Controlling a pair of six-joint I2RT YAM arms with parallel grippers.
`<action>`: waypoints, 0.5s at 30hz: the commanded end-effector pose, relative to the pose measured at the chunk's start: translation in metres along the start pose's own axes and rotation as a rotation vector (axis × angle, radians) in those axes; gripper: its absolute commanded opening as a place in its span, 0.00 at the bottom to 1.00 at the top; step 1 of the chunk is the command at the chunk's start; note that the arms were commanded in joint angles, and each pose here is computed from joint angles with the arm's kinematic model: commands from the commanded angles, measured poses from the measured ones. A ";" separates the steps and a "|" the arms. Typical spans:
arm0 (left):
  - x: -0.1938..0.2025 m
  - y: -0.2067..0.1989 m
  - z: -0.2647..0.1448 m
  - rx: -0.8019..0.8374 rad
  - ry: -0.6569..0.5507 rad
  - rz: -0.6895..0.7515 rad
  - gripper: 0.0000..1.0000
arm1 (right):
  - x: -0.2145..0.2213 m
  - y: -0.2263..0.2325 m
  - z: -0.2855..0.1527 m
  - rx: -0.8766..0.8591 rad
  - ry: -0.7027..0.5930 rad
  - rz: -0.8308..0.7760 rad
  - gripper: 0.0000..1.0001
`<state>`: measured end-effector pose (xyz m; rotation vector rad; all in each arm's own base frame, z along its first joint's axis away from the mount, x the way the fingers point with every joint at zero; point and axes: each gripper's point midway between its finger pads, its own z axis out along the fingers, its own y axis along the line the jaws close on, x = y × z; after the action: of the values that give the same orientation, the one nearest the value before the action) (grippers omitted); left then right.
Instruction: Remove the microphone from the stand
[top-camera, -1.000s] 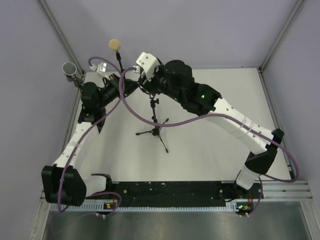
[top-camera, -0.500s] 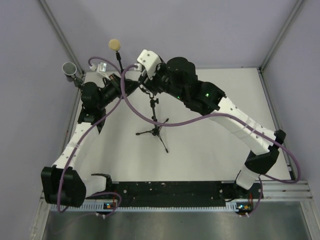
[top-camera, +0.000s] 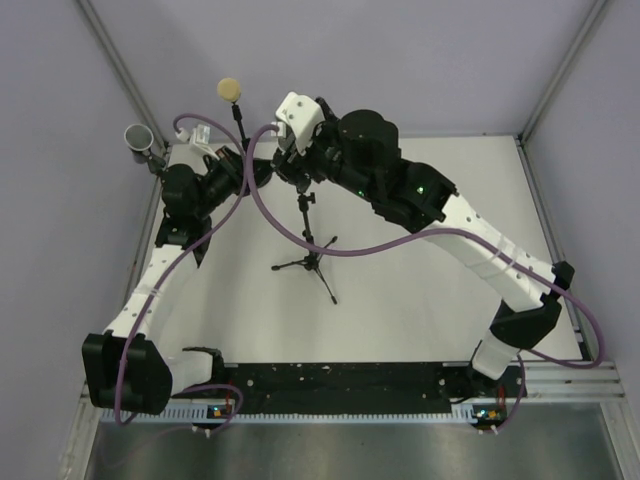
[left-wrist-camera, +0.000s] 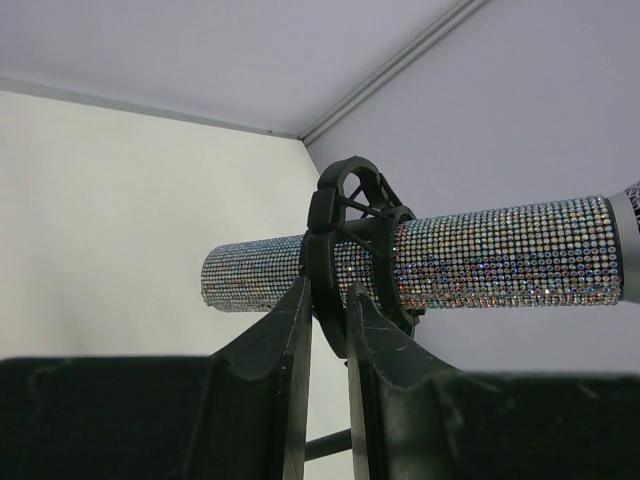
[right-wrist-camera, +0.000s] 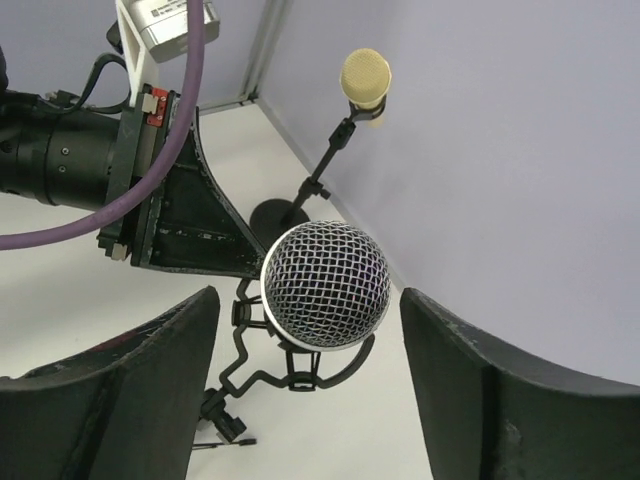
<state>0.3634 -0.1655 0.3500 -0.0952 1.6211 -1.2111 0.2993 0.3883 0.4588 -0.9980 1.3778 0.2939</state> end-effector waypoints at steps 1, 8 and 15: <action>-0.006 0.019 -0.004 -0.076 -0.040 0.059 0.00 | -0.043 0.000 -0.015 -0.002 -0.134 0.028 0.80; -0.005 0.017 -0.006 -0.066 -0.043 0.070 0.00 | -0.023 0.002 -0.002 0.026 -0.097 0.018 0.93; -0.006 0.014 -0.007 -0.056 -0.045 0.073 0.00 | -0.003 -0.011 0.012 0.087 -0.063 0.058 0.93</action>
<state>0.3667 -0.1590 0.3503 -0.1185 1.6066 -1.1700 0.3029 0.3999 0.4438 -0.9837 1.3720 0.2868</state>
